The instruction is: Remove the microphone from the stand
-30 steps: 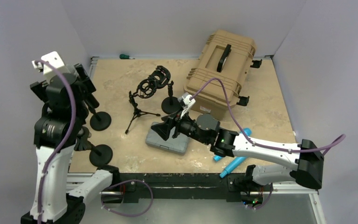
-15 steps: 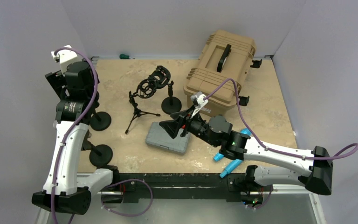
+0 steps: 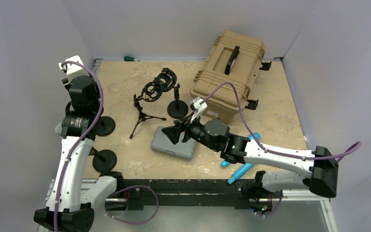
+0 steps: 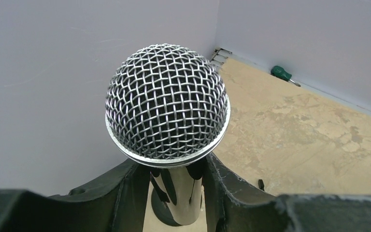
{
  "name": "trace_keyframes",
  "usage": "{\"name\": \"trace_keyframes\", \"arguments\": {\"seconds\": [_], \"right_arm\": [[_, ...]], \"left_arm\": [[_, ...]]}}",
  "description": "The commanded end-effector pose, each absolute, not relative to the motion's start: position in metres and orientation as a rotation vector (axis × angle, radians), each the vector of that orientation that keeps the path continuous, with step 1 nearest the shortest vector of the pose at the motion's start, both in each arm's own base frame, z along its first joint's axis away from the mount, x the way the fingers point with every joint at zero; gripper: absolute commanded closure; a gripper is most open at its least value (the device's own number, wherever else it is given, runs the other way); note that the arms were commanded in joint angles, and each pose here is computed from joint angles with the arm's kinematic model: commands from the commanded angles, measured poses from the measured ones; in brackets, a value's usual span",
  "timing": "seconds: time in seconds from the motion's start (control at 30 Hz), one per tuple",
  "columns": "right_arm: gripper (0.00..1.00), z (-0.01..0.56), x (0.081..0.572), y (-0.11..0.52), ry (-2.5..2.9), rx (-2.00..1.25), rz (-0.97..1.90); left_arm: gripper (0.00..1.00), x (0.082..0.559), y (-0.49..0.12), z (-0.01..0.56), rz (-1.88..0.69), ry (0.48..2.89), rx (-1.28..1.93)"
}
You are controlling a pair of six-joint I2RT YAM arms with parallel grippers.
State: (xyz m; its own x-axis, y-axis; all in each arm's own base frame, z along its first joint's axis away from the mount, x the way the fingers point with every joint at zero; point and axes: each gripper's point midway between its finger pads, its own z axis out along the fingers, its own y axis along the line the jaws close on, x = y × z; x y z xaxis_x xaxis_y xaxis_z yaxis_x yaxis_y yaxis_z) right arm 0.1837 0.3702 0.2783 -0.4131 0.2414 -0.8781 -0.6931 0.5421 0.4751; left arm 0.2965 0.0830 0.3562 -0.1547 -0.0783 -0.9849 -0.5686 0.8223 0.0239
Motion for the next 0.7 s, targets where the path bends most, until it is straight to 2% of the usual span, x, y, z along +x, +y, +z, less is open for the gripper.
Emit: {"name": "trace_keyframes", "arguments": {"seconds": [0.0,0.3,0.5,0.67], "right_arm": [[0.32,0.305,0.187,0.382,1.635,-0.391,1.111],[0.32,0.307,0.189,0.394,1.631,-0.405,1.128],[0.32,0.306,0.189,0.402,1.637,-0.419,1.137],[0.32,0.309,0.189,0.406,1.632,-0.423,1.149]], "left_arm": [[1.0,0.291,0.071,0.38,0.341,1.636,-0.481],[1.0,0.285,0.034,0.377,0.113,1.733,-0.506],[1.0,0.285,0.008,0.389,0.017,1.717,-0.48],[1.0,0.291,-0.013,0.377,-0.036,1.765,-0.471]]}}
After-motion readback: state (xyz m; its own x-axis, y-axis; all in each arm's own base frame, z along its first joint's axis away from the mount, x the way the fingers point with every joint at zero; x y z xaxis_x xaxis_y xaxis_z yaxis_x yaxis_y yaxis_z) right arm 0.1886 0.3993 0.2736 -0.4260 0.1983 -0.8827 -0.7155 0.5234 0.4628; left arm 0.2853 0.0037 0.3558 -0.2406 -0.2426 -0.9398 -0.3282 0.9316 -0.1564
